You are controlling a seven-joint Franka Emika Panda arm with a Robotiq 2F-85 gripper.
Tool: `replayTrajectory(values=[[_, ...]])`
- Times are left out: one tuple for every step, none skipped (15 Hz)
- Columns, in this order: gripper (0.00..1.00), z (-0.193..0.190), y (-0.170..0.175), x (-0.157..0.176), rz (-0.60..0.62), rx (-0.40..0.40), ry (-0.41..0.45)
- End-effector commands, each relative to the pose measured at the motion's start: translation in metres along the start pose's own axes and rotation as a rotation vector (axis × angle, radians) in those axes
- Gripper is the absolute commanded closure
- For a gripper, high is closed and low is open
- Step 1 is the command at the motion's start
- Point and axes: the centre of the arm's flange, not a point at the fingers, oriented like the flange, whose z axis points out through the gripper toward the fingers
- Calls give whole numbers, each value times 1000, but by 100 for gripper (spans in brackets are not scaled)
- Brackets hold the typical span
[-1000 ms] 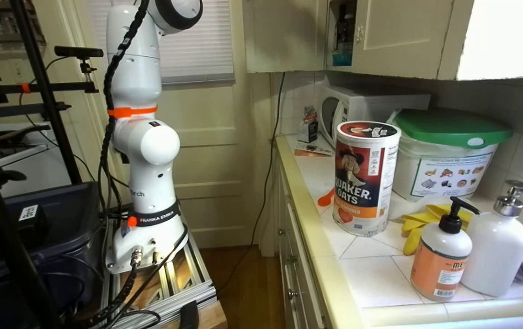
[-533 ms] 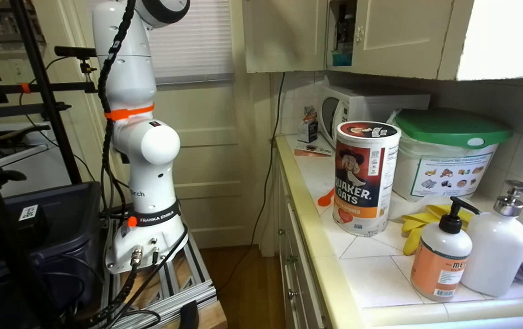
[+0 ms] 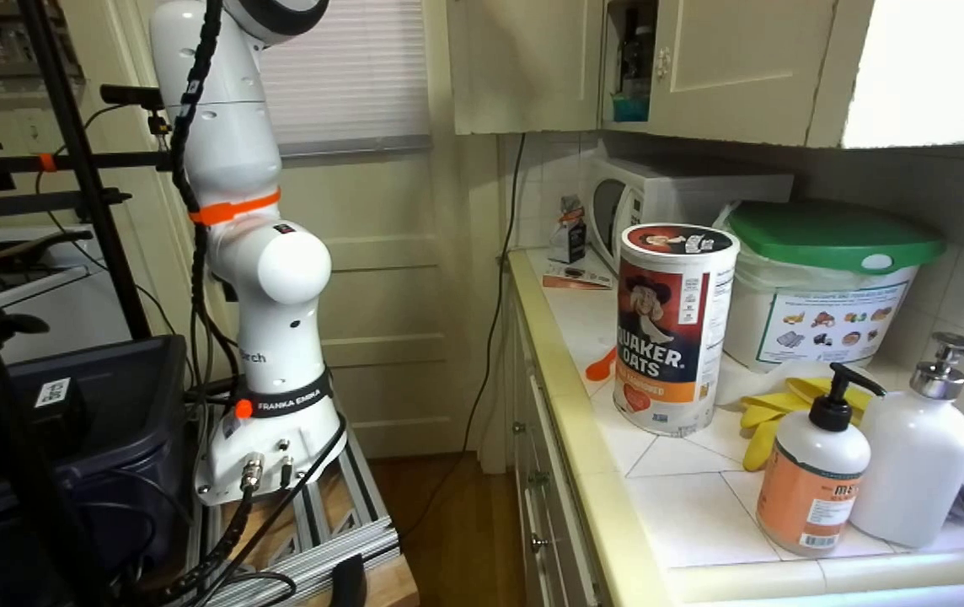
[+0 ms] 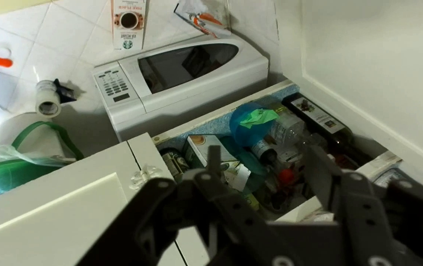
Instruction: Put the white paper bowls in the open cabinet.
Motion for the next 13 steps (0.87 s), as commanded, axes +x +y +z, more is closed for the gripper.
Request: replayTrajectory(values=[[7,-13,44,-2,17,41,-86],[1,-17,53,2,19,55,-113],[0,-21,62,6,17,63,-156],[0,-25,77,13,5,66,-219],[0,-29,87,17,-2,73,-277],[0,-31,100,24,-7,85,-329],[0,-33,114,31,-7,89,-382],[0,-31,127,40,-17,100,-432],[0,-28,102,27,2,85,-336],[0,-30,111,32,9,88,-344],[0,-30,112,32,12,88,-342],[0,-29,110,31,6,87,-344],[0,-27,106,29,0,85,-348]])
